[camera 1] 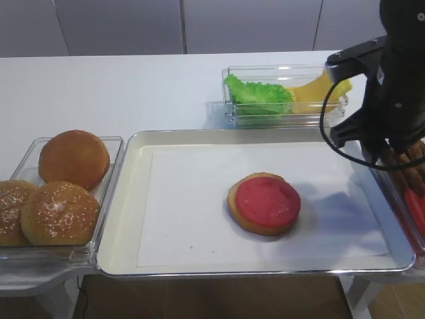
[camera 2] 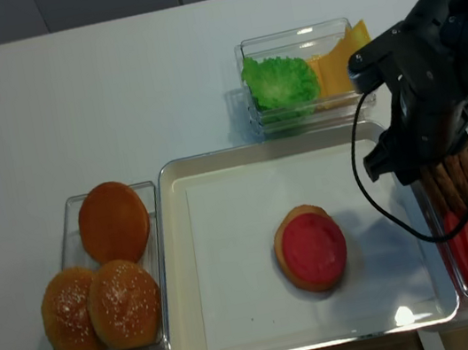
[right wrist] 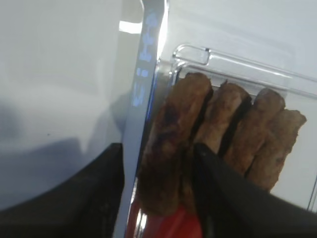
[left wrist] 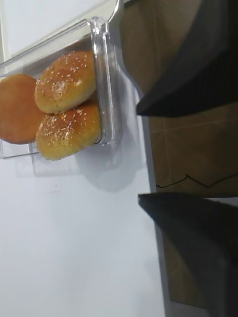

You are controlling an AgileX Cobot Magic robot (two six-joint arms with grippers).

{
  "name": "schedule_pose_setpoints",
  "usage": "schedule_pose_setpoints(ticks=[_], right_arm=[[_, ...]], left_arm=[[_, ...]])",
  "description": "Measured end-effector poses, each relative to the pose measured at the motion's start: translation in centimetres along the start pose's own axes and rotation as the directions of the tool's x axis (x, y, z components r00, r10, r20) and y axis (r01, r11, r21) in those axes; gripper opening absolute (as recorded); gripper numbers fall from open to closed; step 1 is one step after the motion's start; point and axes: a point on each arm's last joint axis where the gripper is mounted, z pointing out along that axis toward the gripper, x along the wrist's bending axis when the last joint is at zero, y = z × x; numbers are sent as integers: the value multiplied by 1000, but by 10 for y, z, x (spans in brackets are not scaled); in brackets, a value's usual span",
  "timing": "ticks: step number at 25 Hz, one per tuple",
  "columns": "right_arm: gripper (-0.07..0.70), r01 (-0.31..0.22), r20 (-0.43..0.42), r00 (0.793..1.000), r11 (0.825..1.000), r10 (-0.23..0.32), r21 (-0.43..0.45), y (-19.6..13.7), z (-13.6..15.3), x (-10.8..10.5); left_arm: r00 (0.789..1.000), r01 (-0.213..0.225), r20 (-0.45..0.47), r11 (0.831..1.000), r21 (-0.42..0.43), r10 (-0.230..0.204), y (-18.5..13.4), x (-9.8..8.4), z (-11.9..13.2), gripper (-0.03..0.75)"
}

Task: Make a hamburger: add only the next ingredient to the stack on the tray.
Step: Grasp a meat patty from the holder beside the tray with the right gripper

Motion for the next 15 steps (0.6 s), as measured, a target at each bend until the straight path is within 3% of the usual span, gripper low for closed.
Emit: schedule_pose_setpoints(ticks=[7, 15], right_arm=[[141, 1, 4, 1000, 1000, -1, 14, -1, 1, 0], [132, 0, 7, 1000, 1000, 0, 13, -1, -1, -1]], left_arm=[[1000, 0, 0, 1000, 0, 0, 0, 0, 0, 369], [1000, 0, 0, 1000, 0, 0, 0, 0, 0, 369]])
